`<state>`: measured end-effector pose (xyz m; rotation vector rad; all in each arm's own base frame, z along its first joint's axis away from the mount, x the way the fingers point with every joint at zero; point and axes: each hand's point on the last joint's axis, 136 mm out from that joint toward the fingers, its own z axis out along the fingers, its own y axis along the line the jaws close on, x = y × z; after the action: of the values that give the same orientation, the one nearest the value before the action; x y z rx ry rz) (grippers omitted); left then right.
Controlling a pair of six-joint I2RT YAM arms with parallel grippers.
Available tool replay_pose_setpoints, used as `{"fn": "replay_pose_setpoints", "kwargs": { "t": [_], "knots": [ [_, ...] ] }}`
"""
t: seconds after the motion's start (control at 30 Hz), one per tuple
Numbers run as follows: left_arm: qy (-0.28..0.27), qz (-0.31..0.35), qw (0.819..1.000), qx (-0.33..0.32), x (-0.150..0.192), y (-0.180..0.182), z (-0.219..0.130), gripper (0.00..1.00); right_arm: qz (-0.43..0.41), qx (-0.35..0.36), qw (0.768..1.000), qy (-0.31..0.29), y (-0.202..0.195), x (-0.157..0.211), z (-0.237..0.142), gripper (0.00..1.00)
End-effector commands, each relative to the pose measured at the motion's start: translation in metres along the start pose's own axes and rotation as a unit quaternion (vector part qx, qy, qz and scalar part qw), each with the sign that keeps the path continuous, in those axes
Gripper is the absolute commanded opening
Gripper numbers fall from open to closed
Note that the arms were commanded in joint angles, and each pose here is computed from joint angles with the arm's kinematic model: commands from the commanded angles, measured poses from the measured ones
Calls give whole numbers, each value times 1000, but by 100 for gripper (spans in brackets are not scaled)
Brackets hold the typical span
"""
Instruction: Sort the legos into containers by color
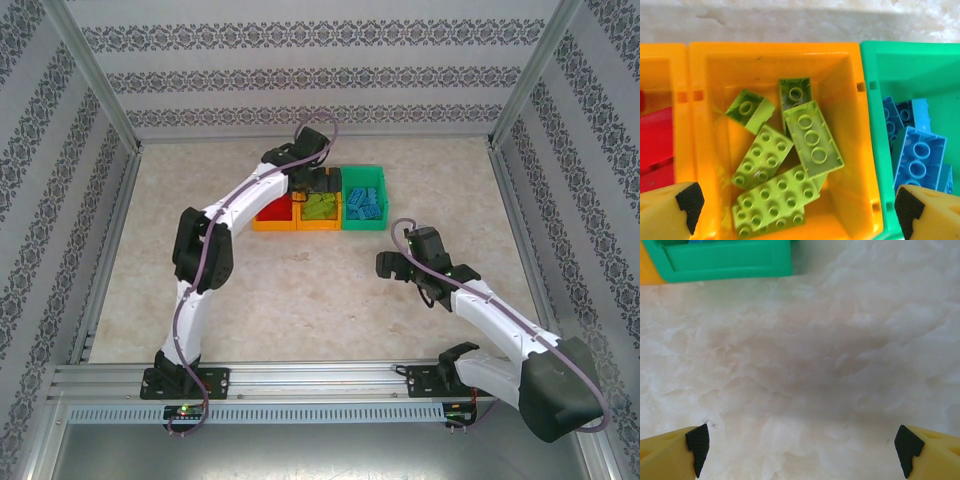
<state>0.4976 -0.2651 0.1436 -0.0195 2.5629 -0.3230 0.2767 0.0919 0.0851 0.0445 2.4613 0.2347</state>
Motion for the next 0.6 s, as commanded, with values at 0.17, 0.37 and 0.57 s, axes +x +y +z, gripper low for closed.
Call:
{"fn": "replay_pose_setpoints", "kwargs": {
  "t": [0.17, 0.37, 0.57],
  "knots": [
    [-128, 80, 989, -11, -3, 31, -87, 100, -46, 124, 976, -173, -49, -81, -27, 98],
    [-165, 120, 976, -81, 27, 80, -117, 99, -12, 149, 954, -259, -85, -94, -41, 98],
    [-211, 122, 967, -72, 41, 99, -134, 99, 5, 175, 945, -276, -108, -108, -19, 98]
  ]
}}
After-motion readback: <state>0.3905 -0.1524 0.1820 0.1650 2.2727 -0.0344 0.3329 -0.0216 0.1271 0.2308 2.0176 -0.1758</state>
